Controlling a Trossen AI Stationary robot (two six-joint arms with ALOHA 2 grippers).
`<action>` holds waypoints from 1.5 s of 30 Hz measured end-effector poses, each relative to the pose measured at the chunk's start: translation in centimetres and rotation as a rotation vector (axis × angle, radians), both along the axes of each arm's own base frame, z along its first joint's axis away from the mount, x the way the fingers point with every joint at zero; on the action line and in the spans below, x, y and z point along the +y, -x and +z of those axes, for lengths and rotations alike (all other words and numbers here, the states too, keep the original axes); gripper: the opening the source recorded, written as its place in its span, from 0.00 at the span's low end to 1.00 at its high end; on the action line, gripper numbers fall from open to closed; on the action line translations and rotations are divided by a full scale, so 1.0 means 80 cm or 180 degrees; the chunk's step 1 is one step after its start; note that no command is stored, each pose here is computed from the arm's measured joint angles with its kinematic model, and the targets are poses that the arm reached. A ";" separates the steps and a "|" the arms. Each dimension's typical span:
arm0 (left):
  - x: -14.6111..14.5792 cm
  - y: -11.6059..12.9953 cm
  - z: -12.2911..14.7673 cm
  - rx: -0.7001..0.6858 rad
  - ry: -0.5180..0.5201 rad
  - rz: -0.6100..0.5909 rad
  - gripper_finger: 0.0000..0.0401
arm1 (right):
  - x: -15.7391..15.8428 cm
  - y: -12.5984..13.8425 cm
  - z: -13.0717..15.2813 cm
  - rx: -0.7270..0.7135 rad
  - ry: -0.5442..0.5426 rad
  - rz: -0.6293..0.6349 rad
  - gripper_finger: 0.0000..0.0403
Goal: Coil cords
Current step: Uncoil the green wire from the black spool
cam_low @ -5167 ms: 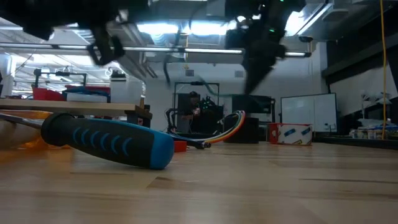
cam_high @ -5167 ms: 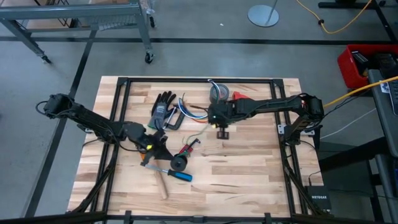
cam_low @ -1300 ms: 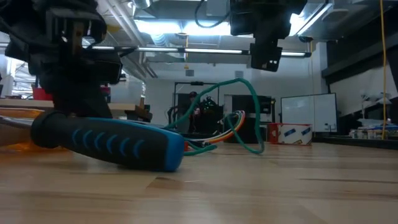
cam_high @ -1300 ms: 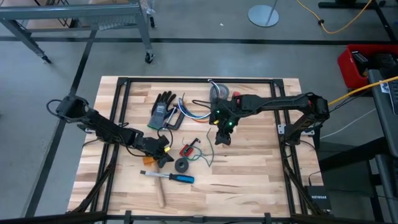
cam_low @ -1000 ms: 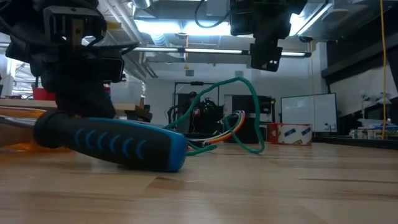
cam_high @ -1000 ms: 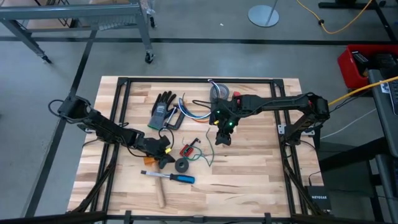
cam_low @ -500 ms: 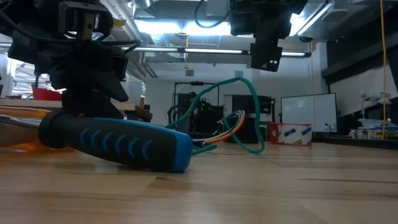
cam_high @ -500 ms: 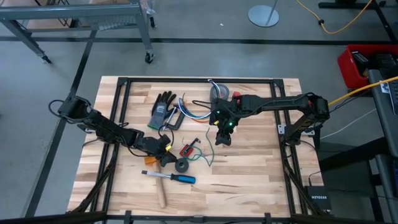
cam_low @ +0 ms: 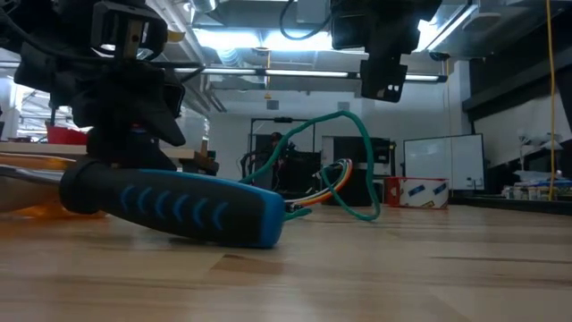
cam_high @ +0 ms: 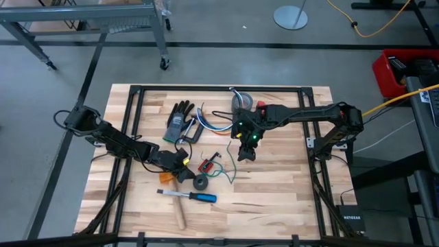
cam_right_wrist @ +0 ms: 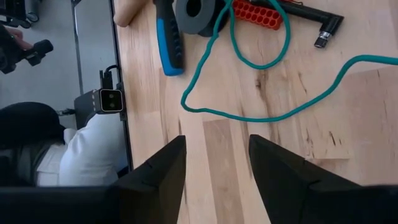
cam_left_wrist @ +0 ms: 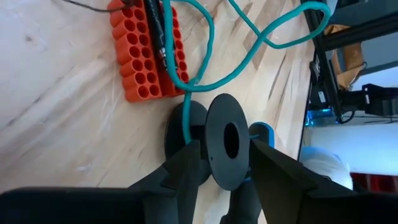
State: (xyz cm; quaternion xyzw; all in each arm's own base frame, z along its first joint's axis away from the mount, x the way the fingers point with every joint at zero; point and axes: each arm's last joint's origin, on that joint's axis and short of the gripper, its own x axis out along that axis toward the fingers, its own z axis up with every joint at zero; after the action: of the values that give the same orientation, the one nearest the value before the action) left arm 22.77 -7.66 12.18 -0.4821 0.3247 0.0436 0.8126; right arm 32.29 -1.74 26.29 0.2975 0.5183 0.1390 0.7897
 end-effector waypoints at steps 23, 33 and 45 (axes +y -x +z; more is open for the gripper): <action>0.024 -0.007 0.000 -0.0021 -0.0082 0.0319 0.33 | 0.000 0.000 0.000 -0.0006 -0.0001 0.0002 0.45; 0.021 -0.005 -0.005 0.0054 -0.0096 0.0034 0.33 | 0.000 -0.001 0.000 -0.0015 0.0005 0.0000 0.45; 0.003 -0.011 0.005 -0.0071 -0.0074 -0.0143 0.33 | 0.000 -0.002 0.001 -0.0067 0.0016 -0.0001 0.45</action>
State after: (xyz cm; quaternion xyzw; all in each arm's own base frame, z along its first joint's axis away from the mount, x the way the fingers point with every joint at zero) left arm 23.67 -7.41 12.60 -0.4656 0.3257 0.0238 0.8225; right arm 32.48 -1.76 26.38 0.2941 0.5103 0.1406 0.7958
